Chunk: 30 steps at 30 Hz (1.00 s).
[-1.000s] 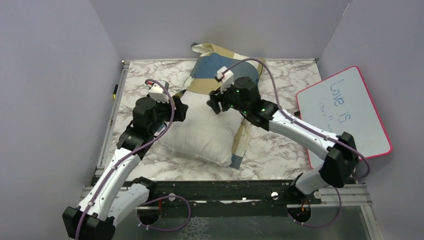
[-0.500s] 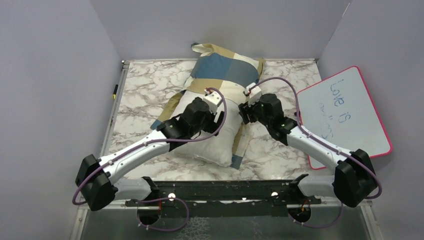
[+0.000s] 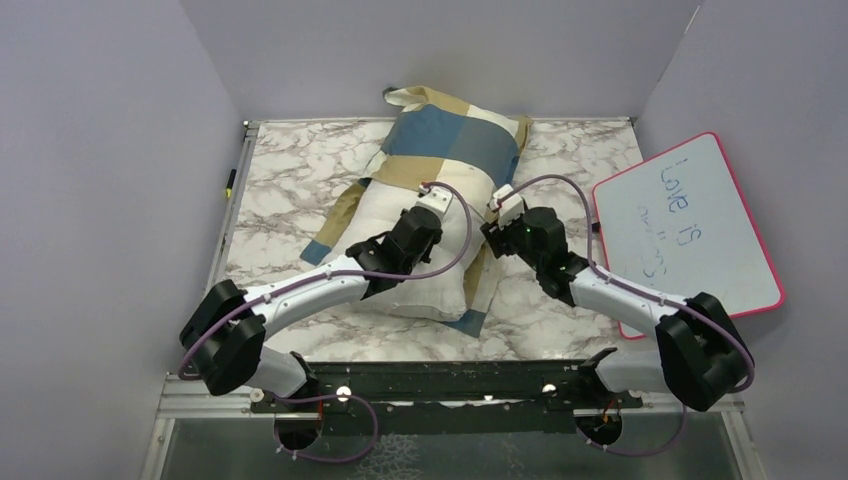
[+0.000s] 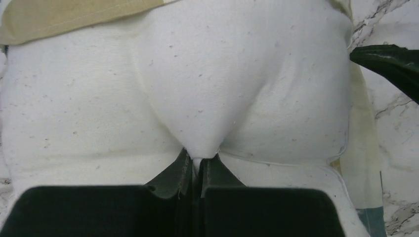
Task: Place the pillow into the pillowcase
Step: Stuff the pillow into the pillowcase.
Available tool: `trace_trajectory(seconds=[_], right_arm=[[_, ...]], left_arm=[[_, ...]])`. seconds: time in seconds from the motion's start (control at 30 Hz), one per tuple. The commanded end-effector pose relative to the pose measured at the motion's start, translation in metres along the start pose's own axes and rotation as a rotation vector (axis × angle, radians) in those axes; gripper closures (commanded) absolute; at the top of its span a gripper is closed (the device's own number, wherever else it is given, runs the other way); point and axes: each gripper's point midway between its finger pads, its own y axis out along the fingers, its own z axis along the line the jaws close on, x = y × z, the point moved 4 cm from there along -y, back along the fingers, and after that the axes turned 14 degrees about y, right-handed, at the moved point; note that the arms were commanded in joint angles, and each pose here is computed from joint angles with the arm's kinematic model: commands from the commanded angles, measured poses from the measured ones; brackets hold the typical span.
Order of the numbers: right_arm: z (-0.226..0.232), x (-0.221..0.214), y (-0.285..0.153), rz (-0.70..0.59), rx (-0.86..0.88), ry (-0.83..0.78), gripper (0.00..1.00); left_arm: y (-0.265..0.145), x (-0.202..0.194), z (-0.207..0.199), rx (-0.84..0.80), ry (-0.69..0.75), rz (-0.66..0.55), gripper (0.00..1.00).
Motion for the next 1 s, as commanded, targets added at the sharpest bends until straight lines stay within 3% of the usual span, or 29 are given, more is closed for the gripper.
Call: trace_trajectory(seconds=[0.0,0.27,0.33,0.43,0.47,0.7,0.83,0.97], right_arm=[[-0.002,0.013,0.011,-0.137,0.006,-0.062,0.37],[-0.004,0.014,0.047,-0.172,-0.017,-0.097,0.43],[-0.004,0.021,0.049,-0.192,-0.018,-0.119,0.57],[0.002,0.042,0.038,-0.21,0.041,-0.147,0.96],[0.01,0.052,0.032,-0.208,0.102,-0.148,0.99],[0.067,0.09,-0.003,-0.102,0.554,-0.189,1.0],[0.104,0.055,-0.013,-0.073,0.695,-0.205,1.0],[0.108,0.021,0.002,0.047,0.7,-0.234,1.0]], left_arm=[[-0.008,0.003,0.02,0.079,-0.081,-0.042,1.0],[-0.01,0.007,0.018,0.067,-0.116,-0.039,1.0],[-0.008,0.004,0.021,0.096,-0.135,-0.018,1.0],[-0.002,0.001,0.038,0.191,-0.183,0.055,1.0],[0.0,0.002,0.046,0.24,-0.189,0.082,1.0],[0.01,0.021,0.065,0.314,-0.22,0.104,1.0],[0.021,0.018,0.06,0.313,-0.218,0.132,1.0],[0.028,0.011,0.057,0.313,-0.225,0.155,1.0]])
